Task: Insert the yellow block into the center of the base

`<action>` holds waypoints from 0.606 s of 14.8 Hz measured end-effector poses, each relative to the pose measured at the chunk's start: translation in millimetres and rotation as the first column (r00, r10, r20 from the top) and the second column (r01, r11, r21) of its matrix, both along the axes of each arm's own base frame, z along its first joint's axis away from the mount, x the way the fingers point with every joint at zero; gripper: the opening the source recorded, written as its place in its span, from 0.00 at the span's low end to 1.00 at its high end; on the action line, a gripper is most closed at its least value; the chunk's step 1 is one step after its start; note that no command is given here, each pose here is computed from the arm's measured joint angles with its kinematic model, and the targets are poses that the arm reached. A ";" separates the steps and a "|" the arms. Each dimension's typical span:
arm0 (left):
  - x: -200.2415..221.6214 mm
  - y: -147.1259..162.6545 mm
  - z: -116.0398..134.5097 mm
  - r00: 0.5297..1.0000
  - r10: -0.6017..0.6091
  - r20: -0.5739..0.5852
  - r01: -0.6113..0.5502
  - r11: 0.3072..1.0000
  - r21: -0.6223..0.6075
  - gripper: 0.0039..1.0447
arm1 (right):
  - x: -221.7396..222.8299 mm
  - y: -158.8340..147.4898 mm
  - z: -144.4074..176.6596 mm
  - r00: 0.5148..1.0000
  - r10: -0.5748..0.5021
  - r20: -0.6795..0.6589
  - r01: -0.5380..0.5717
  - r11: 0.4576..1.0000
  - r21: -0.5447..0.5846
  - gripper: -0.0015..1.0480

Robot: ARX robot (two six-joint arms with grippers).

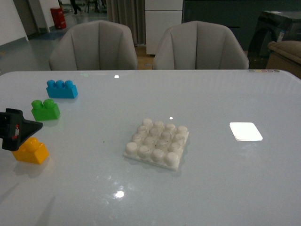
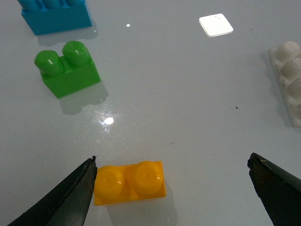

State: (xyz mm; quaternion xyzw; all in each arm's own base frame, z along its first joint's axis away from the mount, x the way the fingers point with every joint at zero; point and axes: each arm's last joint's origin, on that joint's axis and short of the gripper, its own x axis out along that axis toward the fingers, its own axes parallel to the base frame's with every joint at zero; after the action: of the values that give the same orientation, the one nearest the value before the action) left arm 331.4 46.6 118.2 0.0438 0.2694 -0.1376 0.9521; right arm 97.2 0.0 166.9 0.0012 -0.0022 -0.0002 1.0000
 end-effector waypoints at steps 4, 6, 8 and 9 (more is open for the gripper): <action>0.7 5.5 -22.5 0.998 0.036 -0.056 -0.036 0.999 -0.010 0.94 | 0.0 0.0 0.0 1.000 0.000 0.000 0.000 1.000 0.000 0.94; 3.7 7.7 -24.9 0.996 0.056 -0.064 -0.058 0.998 -0.032 0.94 | 0.0 0.0 0.0 1.000 0.000 0.000 0.000 1.000 0.000 0.94; 7.1 8.5 -28.7 0.996 0.071 -0.062 -0.073 0.997 -0.038 0.94 | 0.0 0.0 0.0 1.000 0.000 0.000 0.000 1.000 0.000 0.94; 7.6 8.2 -32.1 0.995 0.079 -0.069 -0.081 0.996 -0.039 0.94 | 0.0 0.0 0.0 1.000 0.000 0.000 0.000 1.000 0.000 0.94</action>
State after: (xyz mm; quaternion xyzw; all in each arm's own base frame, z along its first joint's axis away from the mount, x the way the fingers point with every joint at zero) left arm 339.0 54.9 86.1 0.0083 0.3000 -0.1064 0.9479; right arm 97.2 0.0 166.9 0.0010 -0.0022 -0.0002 1.0000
